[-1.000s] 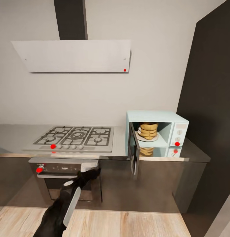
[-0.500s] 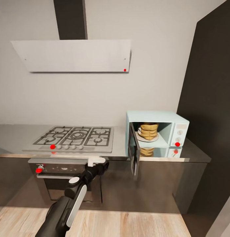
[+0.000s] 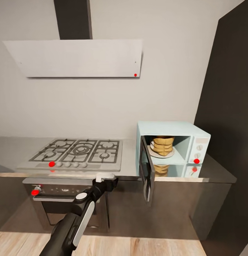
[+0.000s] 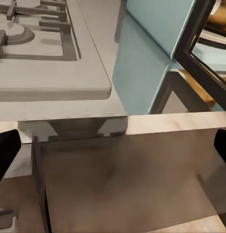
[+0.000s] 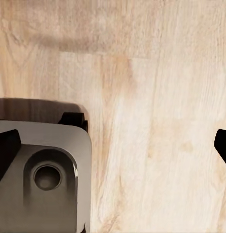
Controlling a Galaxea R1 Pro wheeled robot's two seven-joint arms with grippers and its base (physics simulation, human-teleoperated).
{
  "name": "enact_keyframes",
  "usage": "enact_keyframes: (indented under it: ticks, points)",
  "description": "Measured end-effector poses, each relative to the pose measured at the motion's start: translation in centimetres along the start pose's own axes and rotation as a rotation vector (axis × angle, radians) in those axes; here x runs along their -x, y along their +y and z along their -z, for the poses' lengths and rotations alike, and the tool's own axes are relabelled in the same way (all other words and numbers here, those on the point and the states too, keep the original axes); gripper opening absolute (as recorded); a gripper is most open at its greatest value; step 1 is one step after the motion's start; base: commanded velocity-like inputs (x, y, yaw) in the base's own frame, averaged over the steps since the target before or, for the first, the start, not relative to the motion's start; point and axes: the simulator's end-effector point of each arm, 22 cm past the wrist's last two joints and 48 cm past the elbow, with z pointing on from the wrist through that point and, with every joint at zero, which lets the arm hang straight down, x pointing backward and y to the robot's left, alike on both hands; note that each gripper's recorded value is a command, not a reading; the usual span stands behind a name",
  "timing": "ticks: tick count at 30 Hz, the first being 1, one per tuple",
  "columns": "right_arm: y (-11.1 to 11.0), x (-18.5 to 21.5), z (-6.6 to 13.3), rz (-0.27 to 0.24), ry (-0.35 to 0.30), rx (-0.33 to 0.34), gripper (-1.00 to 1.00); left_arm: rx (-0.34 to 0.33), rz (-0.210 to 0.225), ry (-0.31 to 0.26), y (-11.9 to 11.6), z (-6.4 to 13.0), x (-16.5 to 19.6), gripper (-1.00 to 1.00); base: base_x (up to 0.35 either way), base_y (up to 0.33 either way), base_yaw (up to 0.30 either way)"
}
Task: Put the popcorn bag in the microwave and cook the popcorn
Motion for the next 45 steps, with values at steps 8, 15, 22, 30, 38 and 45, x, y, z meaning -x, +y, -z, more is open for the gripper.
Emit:
enact_keyframes:
  ticks: [8,15,22,30,38,45]
  points:
    - [0.4,0.0,0.0,-0.002,0.001,0.005,1.0,-0.09,-0.067,0.018,-4.9,-0.1,-1.0,1.0,0.006,0.0,-0.203]
    - [0.4,0.0,0.0,-0.002,0.001,0.004,1.0,-0.105,-0.068,-0.065,-5.6,-0.1,0.5,1.0,0.0,0.0,-0.24]
    - [0.4,0.0,0.0,-0.002,0.001,0.005,1.0,-0.101,-0.069,-0.076,-5.4,-0.3,0.3,1.0,0.0,0.0,-0.104]
    - [0.3,0.0,0.0,-0.001,0.0,0.003,1.0,-0.102,-0.07,-0.078,-5.5,-0.3,0.3,1.0,0.0,0.0,-0.004]
    - [0.1,0.0,0.0,-0.001,0.0,-0.003,1.0,-0.207,-0.085,-0.078,-7.8,0.0,0.2,1.0,0.0,0.0,0.0]
    - [0.3,0.0,0.0,-0.002,-0.001,-0.001,1.0,-0.213,-0.086,-0.08,-7.9,0.1,0.2,1.0,0.0,0.0,-0.045]
